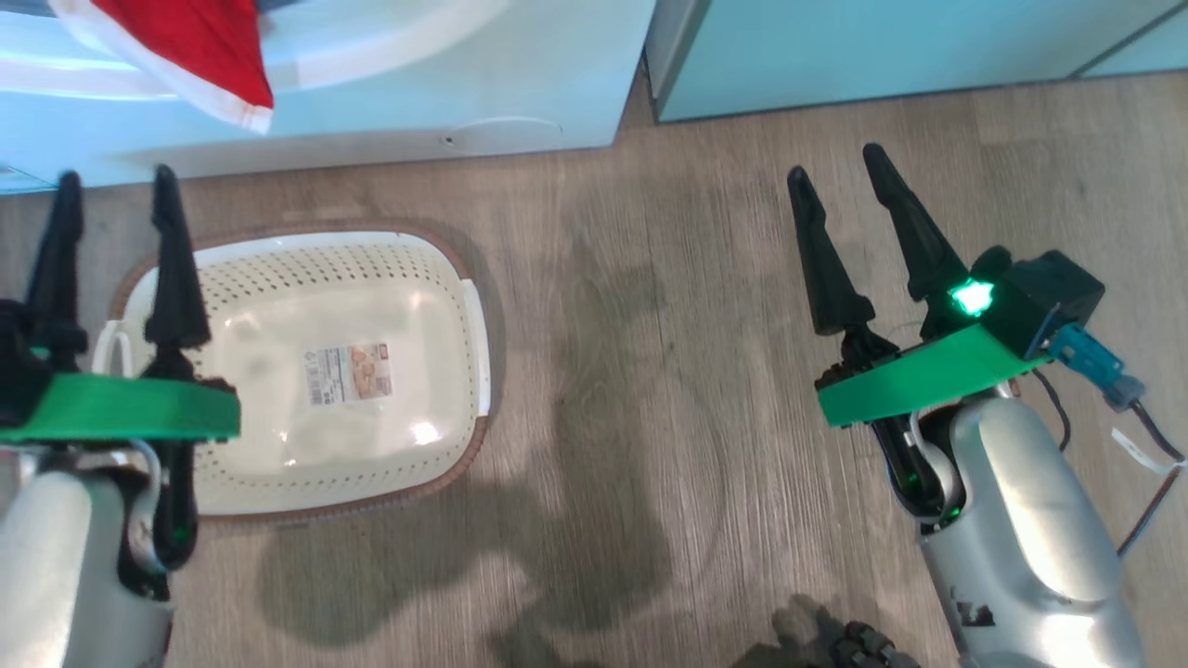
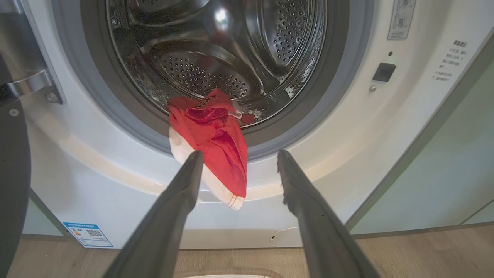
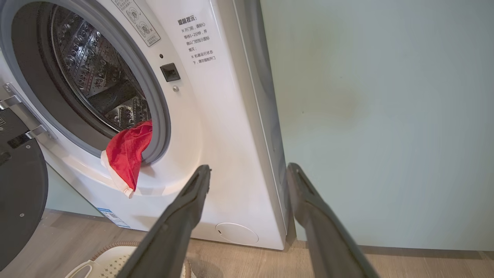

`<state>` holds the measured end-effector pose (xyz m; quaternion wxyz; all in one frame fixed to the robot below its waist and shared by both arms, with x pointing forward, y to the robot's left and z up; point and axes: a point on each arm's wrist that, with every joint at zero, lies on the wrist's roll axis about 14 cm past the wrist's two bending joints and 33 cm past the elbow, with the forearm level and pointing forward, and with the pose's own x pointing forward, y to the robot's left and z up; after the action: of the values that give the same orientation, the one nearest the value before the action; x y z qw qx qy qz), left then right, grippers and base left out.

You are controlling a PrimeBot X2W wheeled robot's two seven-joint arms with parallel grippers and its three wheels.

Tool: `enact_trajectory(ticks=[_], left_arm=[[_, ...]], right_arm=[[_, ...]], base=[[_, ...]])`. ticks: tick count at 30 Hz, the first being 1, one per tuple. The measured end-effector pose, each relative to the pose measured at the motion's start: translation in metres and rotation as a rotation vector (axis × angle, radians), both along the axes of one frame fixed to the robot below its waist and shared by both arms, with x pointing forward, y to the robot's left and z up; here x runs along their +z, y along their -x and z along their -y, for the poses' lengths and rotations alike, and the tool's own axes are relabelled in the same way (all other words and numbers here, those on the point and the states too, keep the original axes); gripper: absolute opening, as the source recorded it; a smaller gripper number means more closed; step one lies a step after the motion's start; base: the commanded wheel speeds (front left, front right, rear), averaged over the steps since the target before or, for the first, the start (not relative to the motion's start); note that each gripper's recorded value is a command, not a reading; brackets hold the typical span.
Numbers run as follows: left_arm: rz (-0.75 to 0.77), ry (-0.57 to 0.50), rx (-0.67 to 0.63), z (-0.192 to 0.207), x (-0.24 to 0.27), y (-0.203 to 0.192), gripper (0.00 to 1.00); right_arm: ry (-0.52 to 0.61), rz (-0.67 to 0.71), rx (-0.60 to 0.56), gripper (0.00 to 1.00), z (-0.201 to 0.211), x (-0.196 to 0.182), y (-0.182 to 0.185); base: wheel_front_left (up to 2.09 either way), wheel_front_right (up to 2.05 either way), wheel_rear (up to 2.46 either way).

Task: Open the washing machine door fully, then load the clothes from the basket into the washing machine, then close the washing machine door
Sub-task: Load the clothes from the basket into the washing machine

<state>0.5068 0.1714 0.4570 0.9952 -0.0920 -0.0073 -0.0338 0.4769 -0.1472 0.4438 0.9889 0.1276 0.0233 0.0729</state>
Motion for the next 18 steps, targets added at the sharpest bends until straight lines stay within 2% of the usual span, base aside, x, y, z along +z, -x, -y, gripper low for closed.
enact_trajectory(ticks=[18], left_arm=[[-0.038, -0.012, -0.017, 0.001, -0.006, 0.017, 1.00]], right_arm=[[-0.007, 0.022, 0.012, 1.00, -0.005, 0.013, 0.002]], base=[[0.00, 0.00, 0.00]])
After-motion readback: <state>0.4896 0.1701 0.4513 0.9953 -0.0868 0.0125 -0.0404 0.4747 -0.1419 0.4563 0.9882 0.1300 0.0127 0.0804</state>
